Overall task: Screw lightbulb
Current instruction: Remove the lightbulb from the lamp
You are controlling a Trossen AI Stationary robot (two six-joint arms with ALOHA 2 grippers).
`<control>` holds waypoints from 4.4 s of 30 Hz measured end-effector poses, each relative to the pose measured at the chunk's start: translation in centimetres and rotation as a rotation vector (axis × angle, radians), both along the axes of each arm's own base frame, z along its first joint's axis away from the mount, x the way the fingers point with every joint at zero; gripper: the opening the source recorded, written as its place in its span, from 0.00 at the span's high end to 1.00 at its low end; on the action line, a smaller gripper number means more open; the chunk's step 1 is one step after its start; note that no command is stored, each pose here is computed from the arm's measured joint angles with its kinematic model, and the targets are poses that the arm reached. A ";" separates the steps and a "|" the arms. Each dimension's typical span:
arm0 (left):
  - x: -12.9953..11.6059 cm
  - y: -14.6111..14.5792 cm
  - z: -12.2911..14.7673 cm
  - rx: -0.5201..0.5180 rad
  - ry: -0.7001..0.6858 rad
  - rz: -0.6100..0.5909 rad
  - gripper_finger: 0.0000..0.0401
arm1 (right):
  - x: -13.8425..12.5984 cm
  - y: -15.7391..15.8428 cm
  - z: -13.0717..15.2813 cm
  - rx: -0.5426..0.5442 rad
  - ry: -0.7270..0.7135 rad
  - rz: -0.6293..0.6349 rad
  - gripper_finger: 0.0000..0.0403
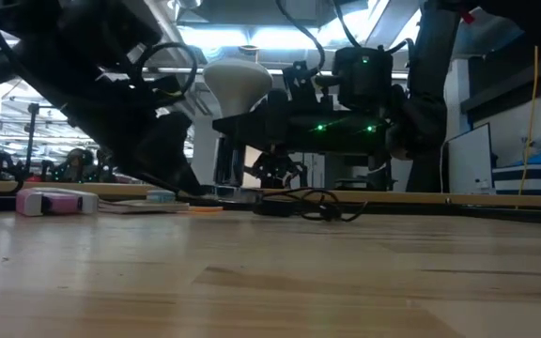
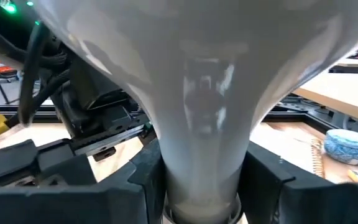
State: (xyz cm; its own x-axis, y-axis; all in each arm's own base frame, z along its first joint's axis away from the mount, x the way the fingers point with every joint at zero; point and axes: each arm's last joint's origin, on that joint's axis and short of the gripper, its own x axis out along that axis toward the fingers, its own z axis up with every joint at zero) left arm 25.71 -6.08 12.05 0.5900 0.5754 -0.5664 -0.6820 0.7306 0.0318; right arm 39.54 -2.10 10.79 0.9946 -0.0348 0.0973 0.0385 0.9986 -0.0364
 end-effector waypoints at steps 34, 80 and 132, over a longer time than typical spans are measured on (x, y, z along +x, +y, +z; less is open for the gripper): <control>-2.1 -1.9 4.8 0.135 -0.069 -0.124 0.35 | 0.0 0.1 0.1 0.007 -0.010 -0.006 0.60; -10.1 5.4 8.9 -0.253 0.035 0.280 0.51 | -0.4 -0.6 1.5 -0.111 -0.158 0.099 0.59; -9.6 4.7 0.9 -0.686 -0.740 0.135 0.58 | -0.4 -0.5 1.8 -0.114 -0.182 0.109 0.59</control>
State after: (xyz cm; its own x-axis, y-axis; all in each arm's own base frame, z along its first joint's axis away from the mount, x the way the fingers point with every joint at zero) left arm 16.16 -1.40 12.93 0.8804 0.3512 -0.3186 -0.4387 0.3484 -0.8283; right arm 39.14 -2.62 12.56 0.9577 0.0929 0.2723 -0.0527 0.9871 -0.1514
